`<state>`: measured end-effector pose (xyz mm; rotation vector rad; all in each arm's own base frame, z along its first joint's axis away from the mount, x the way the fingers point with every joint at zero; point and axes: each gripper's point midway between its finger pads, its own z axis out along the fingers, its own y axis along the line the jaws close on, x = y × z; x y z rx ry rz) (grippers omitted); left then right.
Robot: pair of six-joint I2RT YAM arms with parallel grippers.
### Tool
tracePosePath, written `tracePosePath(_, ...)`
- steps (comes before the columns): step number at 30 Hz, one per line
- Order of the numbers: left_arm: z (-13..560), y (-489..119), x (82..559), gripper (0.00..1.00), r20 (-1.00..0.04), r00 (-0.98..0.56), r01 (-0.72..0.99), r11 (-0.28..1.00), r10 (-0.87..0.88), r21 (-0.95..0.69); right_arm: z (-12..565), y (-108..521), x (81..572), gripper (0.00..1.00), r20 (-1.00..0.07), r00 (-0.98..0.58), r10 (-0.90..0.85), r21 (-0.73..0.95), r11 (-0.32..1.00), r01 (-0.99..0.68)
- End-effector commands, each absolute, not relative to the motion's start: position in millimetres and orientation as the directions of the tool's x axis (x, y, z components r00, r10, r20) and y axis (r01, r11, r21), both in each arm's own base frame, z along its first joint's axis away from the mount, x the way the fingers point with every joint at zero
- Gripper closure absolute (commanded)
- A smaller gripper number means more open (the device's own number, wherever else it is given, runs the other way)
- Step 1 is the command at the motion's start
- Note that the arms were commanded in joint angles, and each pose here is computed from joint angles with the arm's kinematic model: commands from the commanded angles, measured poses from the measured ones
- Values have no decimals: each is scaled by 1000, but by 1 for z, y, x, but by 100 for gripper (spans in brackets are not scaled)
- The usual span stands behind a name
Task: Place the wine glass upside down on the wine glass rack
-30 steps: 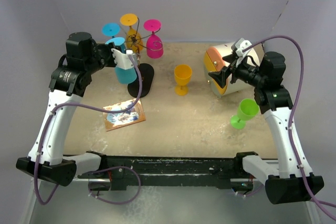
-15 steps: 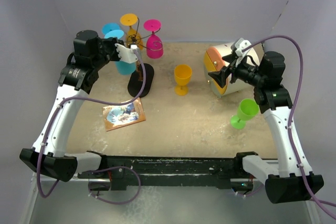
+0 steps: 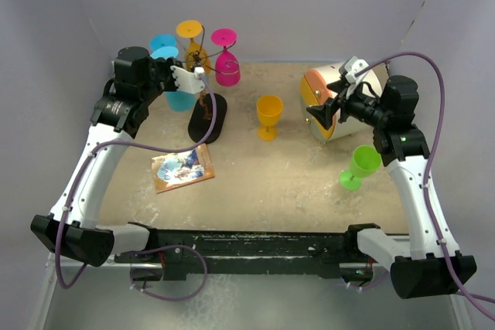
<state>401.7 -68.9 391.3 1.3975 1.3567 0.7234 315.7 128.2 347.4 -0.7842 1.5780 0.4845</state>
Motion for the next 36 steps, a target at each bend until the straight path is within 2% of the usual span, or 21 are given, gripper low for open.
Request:
tracePosePath(1,402,-58,404,100,-190,141,293,142,972,946,356,129,318,11,-976,33,-216,-172,666,-726)
tracePosePath(36,386,-45,380,100,-159,96,339,118,983,934,354,129,319,11,-973,39,-228,-184,659,-730)
